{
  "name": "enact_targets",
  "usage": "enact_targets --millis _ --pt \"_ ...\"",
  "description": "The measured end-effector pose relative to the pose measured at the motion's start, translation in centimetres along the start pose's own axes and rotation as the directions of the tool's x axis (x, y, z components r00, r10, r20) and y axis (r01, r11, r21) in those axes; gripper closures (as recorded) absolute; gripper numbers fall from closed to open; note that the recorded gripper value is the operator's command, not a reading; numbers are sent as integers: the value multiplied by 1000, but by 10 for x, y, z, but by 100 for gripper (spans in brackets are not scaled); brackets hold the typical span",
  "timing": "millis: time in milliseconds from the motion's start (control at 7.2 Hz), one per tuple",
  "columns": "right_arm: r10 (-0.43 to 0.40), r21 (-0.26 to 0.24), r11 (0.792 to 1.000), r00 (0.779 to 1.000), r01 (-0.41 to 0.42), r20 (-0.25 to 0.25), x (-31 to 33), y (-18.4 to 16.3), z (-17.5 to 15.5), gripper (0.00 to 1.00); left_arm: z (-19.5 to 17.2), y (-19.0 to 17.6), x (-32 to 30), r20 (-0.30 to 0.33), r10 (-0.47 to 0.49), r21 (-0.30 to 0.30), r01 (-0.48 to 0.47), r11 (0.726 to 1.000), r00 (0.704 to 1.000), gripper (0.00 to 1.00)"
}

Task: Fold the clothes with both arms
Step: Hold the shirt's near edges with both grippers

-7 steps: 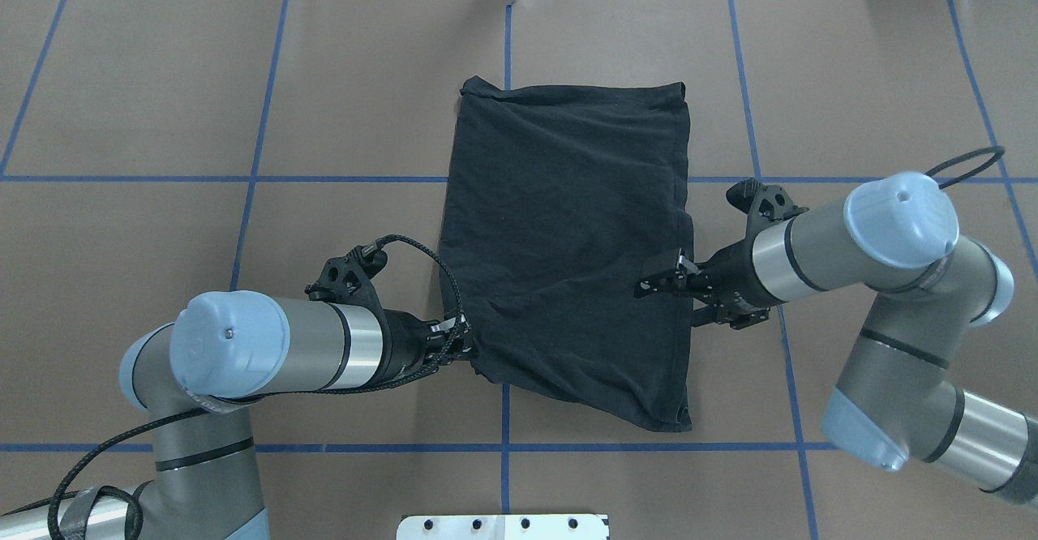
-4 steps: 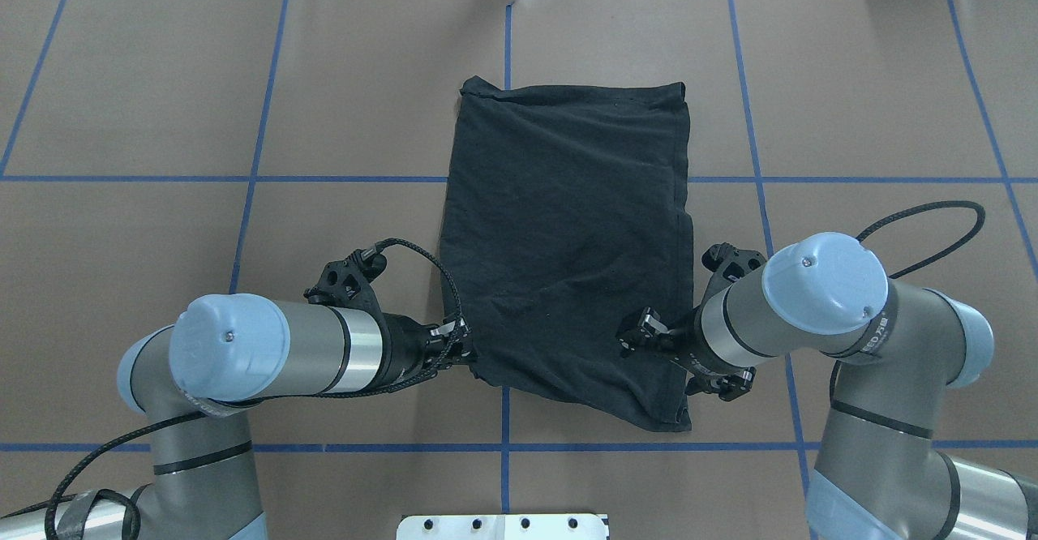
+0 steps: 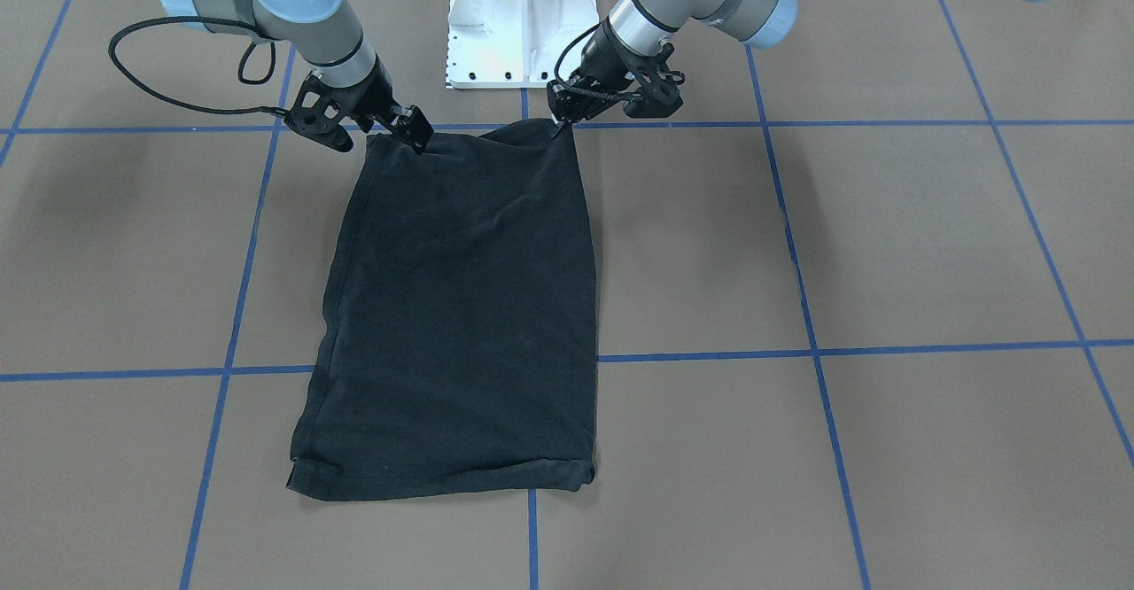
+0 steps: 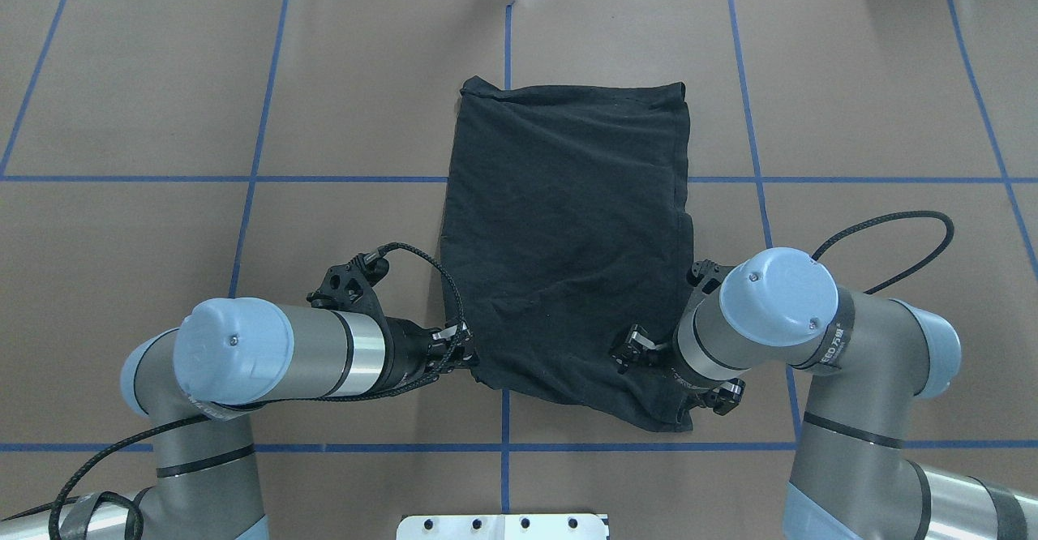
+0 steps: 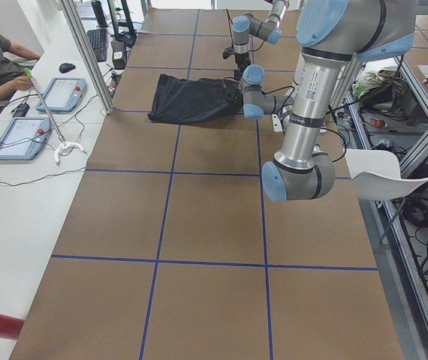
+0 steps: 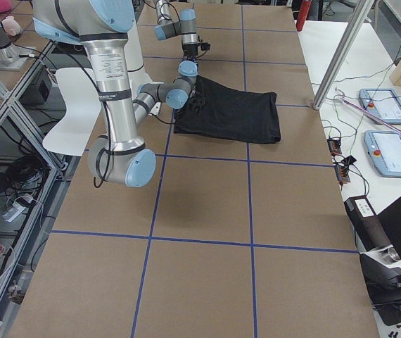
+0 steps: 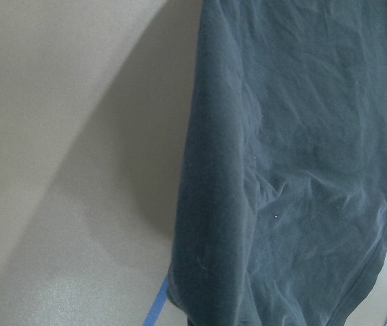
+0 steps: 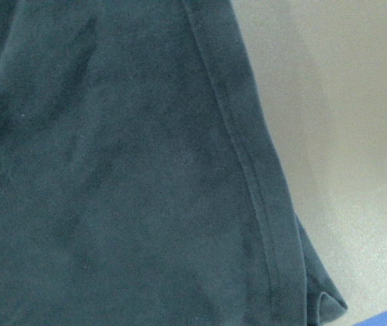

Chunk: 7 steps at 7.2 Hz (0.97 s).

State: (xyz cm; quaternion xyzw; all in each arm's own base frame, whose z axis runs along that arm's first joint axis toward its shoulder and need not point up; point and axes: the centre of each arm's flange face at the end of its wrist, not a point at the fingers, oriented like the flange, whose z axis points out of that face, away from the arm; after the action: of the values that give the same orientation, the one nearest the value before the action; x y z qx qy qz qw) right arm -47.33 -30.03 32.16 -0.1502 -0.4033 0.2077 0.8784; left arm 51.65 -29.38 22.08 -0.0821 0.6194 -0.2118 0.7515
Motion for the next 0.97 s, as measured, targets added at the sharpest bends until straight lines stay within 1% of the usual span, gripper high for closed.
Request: enact_targets --millis 278,695,972 --pt "-1 9 1000 1000 2 -13 5 -2 6 0 0 0 0 -1 0 1 0 1000 1000 100" --pt "-10 34 999 999 11 -39 9 1 24 0 0 0 1 -1 0 1 0 1000 1000 100" --pt "-9 37 999 999 11 -48 11 1 27 0 0 0 1 -1 0 1 0 1000 1000 100"
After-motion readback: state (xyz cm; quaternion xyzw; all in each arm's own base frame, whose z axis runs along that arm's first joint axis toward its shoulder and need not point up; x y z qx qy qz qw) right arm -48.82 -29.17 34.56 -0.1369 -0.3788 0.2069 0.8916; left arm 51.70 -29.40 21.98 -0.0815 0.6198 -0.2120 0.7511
